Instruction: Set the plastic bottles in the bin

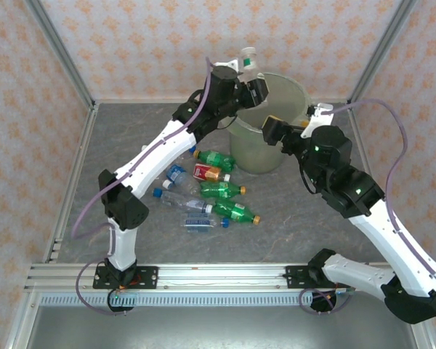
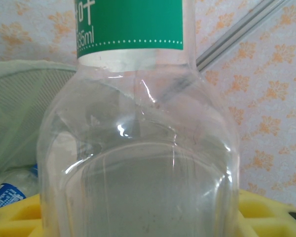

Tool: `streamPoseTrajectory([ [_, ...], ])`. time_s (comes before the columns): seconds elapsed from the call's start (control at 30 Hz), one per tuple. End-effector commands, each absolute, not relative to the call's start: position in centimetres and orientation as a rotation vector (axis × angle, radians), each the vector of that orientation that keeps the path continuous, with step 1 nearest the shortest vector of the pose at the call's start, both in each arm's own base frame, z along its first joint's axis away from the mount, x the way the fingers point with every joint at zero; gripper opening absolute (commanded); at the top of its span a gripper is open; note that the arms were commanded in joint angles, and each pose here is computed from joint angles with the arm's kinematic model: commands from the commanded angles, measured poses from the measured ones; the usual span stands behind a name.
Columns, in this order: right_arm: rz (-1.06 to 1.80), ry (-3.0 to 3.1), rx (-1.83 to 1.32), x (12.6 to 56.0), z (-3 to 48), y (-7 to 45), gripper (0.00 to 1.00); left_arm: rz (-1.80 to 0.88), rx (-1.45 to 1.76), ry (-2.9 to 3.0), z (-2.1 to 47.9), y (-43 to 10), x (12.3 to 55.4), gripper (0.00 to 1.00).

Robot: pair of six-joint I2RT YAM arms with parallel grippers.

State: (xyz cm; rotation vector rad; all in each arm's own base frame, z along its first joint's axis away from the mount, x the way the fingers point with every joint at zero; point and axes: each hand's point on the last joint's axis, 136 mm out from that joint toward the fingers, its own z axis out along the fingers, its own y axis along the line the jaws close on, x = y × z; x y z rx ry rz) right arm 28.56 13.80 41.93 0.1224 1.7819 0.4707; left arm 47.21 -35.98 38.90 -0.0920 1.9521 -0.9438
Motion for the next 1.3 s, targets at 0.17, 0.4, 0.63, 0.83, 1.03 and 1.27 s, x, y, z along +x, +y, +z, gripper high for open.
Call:
streamPoseTrajectory([
  [0.17,0.455,1.776,0.172,27.9,41.9,12.7,1.00,-0.978,-0.016,1.940,39.9,-37.3,46.8,0.56],
  [0.4,0.476,1.781,0.154,28.4,41.7,13.5,1.00,-0.939,-0.027,1.929,40.9,-36.2,46.4,0.81],
  [0.63,0.510,1.795,0.117,28.9,41.3,14.9,1.00,-0.851,-0.061,1.918,42.1,-33.6,45.6,0.95],
  [0.83,0.533,1.817,0.084,29.6,40.6,16.2,1.00,-0.809,-0.139,1.871,43.5,-29.5,44.1,0.99],
  [1.03,0.566,1.851,0.039,30.4,39.7,18.0,1.00,-0.757,-0.233,1.849,43.1,-25.0,42.5,0.99],
  [1.27,0.594,1.932,-0.064,31.5,37.8,20.8,1.00,-0.672,-0.356,1.848,41.0,-19.5,39.7,0.99],
])
